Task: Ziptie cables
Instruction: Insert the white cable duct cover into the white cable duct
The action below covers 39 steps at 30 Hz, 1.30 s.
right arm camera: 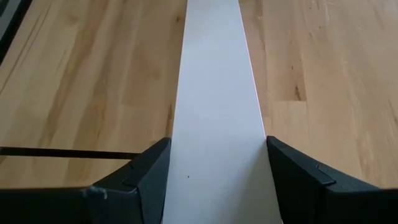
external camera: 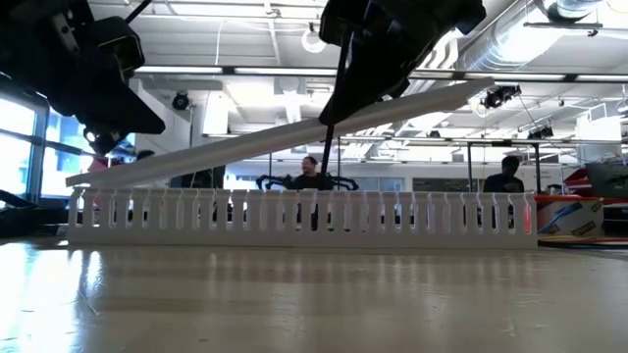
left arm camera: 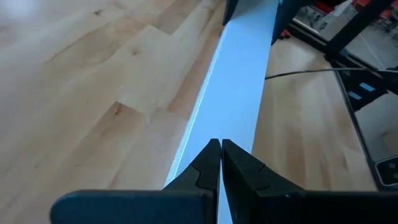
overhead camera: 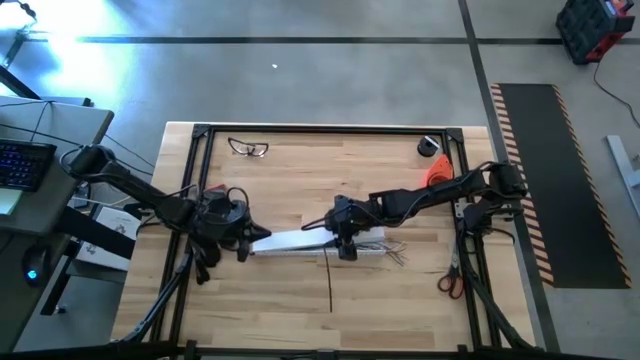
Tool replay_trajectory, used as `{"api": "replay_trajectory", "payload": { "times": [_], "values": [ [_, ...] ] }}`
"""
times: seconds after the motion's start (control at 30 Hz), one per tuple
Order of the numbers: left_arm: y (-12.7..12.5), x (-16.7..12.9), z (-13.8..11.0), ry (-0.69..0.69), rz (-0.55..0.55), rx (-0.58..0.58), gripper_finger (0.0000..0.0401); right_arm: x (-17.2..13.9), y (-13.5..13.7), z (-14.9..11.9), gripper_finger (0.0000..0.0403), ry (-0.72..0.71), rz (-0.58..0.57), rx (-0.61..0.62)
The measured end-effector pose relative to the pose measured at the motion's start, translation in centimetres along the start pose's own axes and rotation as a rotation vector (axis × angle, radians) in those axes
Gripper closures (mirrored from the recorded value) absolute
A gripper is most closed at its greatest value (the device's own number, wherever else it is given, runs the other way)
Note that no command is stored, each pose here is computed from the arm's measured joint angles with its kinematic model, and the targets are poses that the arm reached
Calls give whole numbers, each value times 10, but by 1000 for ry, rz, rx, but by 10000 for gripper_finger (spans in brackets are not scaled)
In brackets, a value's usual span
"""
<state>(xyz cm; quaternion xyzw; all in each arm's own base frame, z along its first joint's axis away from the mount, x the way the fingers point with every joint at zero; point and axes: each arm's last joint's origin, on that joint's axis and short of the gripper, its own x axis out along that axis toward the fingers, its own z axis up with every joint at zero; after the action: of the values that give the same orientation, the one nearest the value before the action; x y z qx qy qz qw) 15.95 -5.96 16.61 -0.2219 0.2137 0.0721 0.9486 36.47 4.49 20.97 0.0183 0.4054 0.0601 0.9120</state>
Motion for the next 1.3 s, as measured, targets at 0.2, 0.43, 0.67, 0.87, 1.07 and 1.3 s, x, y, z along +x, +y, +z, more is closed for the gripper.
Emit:
{"api": "replay_trajectory", "payload": {
  "times": [0.2,0.43,0.67,0.87,1.07,1.3],
  "values": [
    [-3,10,-5,29,-29,3,401,0,0,0,198,5,0,1],
    [-6,21,-12,80,-68,8,401,0,0,-1,198,8,0,-1],
    [-5,28,-19,115,-45,19,401,0,0,0,198,1,-6,-3],
    [-8,28,-17,104,-93,17,401,-1,0,3,198,-24,-1,-11],
    [-8,28,-17,104,-97,20,401,-2,3,3,198,-31,3,-15],
    [-8,28,-16,101,-99,21,401,-6,5,4,198,-39,-4,-20]
  ]
}}
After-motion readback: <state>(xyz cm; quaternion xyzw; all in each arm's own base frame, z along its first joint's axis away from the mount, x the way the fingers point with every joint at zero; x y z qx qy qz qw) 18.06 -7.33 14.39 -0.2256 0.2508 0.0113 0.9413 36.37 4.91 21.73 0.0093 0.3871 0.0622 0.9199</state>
